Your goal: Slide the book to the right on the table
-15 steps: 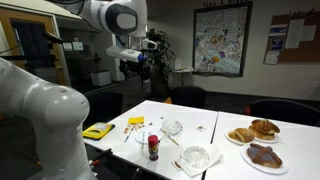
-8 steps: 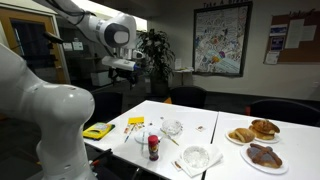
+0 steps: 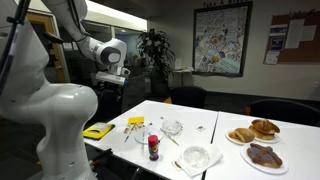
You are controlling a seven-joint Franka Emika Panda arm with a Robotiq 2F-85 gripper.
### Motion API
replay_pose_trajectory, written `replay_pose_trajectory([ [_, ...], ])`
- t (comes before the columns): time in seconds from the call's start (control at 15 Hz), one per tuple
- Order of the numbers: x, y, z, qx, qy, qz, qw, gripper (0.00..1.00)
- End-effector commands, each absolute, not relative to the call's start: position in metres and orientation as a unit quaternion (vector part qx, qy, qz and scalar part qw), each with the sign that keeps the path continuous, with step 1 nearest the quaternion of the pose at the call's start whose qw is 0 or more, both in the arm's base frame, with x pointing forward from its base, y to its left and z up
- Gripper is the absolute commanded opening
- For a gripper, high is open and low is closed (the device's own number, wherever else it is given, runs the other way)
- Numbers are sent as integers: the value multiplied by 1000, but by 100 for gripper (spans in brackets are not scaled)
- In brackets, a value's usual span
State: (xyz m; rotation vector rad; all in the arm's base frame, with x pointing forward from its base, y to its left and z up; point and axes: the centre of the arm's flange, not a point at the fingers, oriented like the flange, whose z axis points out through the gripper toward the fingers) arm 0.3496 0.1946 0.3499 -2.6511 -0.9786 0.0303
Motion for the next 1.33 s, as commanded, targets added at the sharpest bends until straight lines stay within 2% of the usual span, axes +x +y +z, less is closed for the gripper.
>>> replay_pose_trajectory([
  [0.0, 377, 243, 325, -927, -343, 32, 149, 100],
  [0.47, 383, 360, 276, -943, -297, 45, 141, 100],
  [0.53, 365, 325, 294, -942, -302, 41, 138, 100],
  [0.73, 367, 353, 278, -941, -301, 50, 144, 100],
  [1.27, 378, 355, 266, -960, -231, 69, 145, 100],
])
